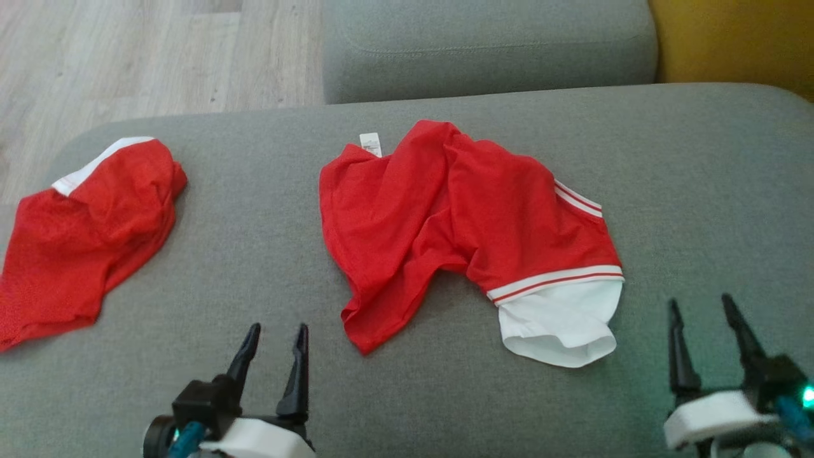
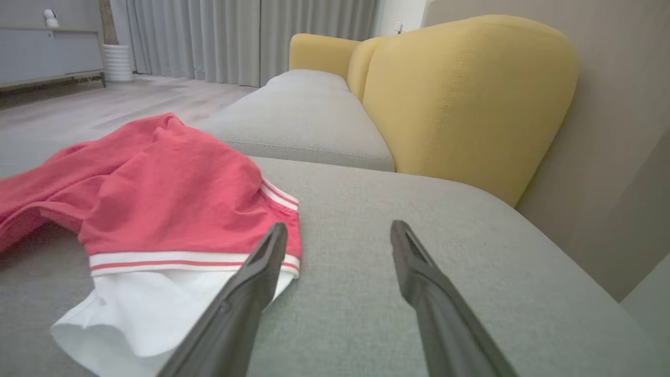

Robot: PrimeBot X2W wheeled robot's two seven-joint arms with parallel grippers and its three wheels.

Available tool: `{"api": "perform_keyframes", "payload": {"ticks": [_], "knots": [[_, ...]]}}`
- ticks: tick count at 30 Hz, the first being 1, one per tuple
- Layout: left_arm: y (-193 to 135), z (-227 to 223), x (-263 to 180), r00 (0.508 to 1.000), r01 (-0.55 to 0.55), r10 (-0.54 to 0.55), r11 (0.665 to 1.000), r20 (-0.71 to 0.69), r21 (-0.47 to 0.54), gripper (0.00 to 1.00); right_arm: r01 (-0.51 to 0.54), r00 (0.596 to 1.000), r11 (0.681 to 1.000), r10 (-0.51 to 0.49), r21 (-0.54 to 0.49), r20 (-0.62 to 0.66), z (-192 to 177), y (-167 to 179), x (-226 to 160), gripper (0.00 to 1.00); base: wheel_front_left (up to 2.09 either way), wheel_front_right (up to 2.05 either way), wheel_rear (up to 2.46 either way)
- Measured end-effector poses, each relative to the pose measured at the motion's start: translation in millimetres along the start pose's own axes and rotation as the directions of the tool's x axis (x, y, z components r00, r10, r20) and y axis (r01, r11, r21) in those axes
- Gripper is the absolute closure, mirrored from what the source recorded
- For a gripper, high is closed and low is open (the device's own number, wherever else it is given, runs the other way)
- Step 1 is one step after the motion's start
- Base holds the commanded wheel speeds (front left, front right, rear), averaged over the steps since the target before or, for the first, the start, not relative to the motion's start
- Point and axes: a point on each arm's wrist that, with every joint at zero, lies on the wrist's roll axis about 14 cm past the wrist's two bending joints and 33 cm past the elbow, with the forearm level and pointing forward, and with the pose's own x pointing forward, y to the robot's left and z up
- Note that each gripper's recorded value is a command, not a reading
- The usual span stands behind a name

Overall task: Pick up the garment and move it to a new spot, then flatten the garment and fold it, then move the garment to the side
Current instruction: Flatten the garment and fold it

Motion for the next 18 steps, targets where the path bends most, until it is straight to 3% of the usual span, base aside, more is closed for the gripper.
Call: {"api": "perform_keyframes", "payload": {"ticks": [7,18], "knots": [[21.8,-1.0,-11.9,0.998,-0.066,0.066,0.998,0.000,0.015,0.00,-0.072,0.997,0.995,0.071,0.073,0.020,3.5,31.2,-12.0,0.00,0.00,0.00,0.00],[44.0,-0.7,-28.3,0.989,-0.146,0.146,0.989,0.005,0.012,0.00,-0.109,0.994,0.989,0.107,0.097,0.023,4.1,43.2,-10.5,0.00,0.00,0.00,0.00]]}}
